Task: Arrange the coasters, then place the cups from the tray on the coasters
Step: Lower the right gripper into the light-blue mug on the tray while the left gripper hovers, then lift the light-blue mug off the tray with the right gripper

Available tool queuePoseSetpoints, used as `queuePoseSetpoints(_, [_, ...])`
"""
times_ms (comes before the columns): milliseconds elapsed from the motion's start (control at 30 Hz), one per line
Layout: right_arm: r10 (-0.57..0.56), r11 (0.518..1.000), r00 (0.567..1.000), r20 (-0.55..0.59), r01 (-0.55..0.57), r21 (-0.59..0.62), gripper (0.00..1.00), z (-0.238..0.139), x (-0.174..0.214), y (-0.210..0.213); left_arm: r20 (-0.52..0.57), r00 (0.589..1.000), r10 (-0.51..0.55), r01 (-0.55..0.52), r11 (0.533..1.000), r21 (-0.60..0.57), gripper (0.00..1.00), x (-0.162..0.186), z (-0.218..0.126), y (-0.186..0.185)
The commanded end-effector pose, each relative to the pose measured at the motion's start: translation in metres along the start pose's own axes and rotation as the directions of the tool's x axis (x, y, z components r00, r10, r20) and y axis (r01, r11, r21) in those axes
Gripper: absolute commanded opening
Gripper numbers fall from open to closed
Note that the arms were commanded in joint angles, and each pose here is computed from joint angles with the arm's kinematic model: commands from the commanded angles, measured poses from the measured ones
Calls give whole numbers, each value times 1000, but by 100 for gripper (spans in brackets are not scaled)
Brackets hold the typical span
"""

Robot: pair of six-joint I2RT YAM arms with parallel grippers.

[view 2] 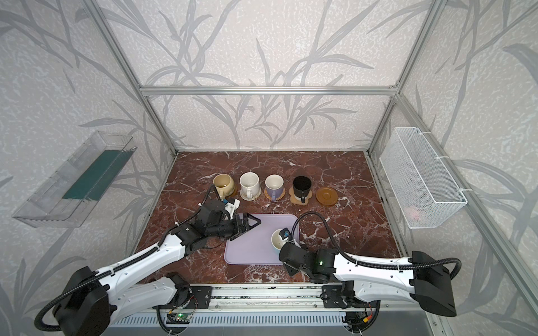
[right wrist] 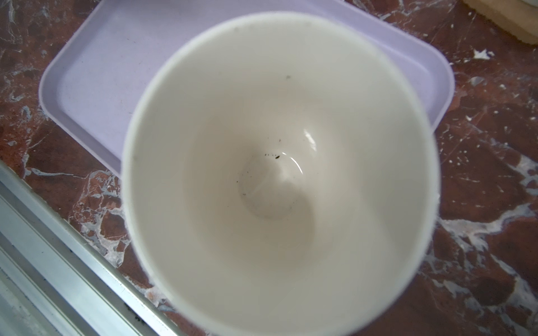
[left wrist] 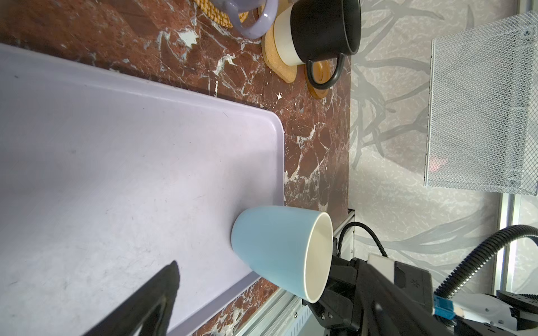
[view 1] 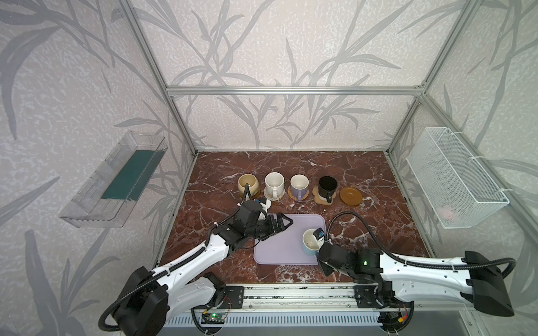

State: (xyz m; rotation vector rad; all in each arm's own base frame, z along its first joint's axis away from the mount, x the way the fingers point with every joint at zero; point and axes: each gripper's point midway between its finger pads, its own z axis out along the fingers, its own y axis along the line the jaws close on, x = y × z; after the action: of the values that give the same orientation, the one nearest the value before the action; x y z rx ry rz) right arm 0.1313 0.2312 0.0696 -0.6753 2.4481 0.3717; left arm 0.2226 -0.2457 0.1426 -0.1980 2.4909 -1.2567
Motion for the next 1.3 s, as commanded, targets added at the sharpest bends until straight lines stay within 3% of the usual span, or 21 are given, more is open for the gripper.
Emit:
queuePoseSetpoints(0, [23,1000,998,65,-22,-19,5,-11,-20,7,29,1000,-8,8,1000,14,98,-4,-3,-4])
queuePoseSetpoints(667, [36,999,978,207,-36,-1,0,-47,-65,5,91,996,-8,5,999,39,99,-20,-15,-28])
queuePoseSetpoints(1267, [89,994,960,265,-102,36,0,-73,-127,-27,131,990,51,-65,992,107,99,-50,-23,-86])
